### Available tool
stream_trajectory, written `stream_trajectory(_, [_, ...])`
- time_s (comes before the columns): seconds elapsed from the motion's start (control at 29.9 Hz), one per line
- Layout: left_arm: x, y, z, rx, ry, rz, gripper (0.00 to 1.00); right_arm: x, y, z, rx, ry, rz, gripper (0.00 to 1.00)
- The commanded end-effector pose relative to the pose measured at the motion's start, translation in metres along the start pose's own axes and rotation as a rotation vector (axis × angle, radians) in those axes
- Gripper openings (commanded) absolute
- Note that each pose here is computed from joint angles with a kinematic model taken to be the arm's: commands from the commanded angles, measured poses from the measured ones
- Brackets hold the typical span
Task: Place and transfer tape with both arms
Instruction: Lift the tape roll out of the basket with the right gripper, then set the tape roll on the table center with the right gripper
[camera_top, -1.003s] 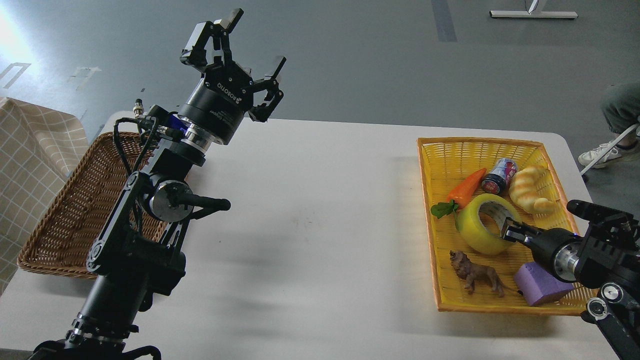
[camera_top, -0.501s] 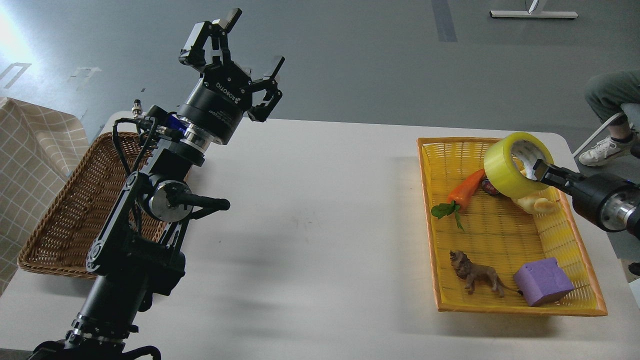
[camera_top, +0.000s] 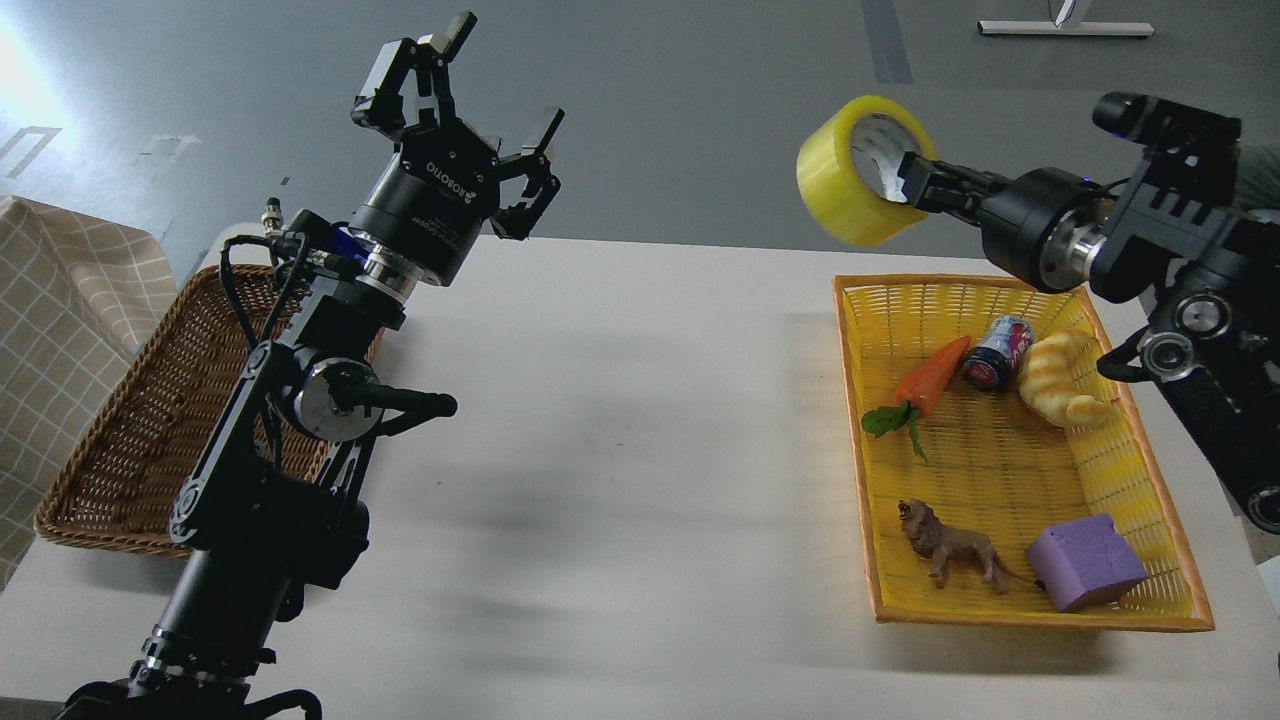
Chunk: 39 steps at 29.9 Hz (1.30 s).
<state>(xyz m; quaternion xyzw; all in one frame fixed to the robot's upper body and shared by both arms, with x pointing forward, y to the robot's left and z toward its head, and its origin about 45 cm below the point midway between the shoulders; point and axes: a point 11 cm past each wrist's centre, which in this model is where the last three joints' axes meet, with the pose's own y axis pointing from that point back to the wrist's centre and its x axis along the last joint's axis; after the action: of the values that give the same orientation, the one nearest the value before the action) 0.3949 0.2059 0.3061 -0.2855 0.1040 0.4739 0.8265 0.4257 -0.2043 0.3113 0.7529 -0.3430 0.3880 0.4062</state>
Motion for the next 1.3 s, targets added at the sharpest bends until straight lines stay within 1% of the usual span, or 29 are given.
stream_trajectory(0.0, [0.000, 0.000, 0.000, 0.000, -0.003, 0.001, 0.98, -0.009, -0.017, -0.038, 0.077, 0.031, -0.031, 0.00])
stream_trajectory(0.1, [0.003, 0.001, 0.004, -0.006, -0.007, 0.008, 0.98, -0.025, -0.030, -0.068, 0.132, 0.064, -0.079, 0.00])
stream_trajectory(0.17, [0.004, 0.001, 0.004, -0.007, -0.010, 0.009, 0.98, -0.034, -0.035, -0.079, 0.148, 0.090, -0.108, 0.00])
stream_trajectory(0.3, [0.005, 0.002, 0.005, -0.007, -0.013, 0.011, 0.98, -0.071, -0.042, -0.107, 0.201, 0.188, -0.210, 0.00])
stream_trajectory(0.37, [0.008, 0.003, 0.009, -0.013, -0.018, 0.017, 0.98, -0.093, -0.043, -0.112, 0.211, 0.249, -0.267, 0.00])
stream_trajectory(0.4, [0.008, 0.003, 0.009, -0.013, -0.018, 0.017, 0.98, -0.093, -0.043, -0.112, 0.211, 0.250, -0.268, 0.00])
stream_trajectory(0.57, [0.016, 0.005, 0.016, -0.029, -0.028, 0.036, 0.98, -0.135, -0.044, -0.115, 0.217, 0.307, -0.367, 0.00])
stream_trajectory(0.74, [0.025, 0.009, 0.027, -0.056, -0.033, 0.062, 0.98, -0.154, -0.049, -0.123, 0.220, 0.332, -0.397, 0.00])
stream_trajectory(0.87, [0.028, 0.013, 0.025, -0.054, -0.030, 0.073, 0.98, -0.166, -0.055, -0.120, 0.196, 0.368, -0.418, 0.00])
stream_trajectory(0.97, [0.029, 0.013, 0.026, -0.051, -0.035, 0.070, 0.98, -0.169, -0.060, -0.127, 0.201, 0.381, -0.425, 0.00])
stream_trajectory(1.27, [0.030, 0.014, 0.027, -0.050, -0.039, 0.069, 0.98, -0.184, -0.062, -0.127, 0.193, 0.440, -0.468, 0.00])
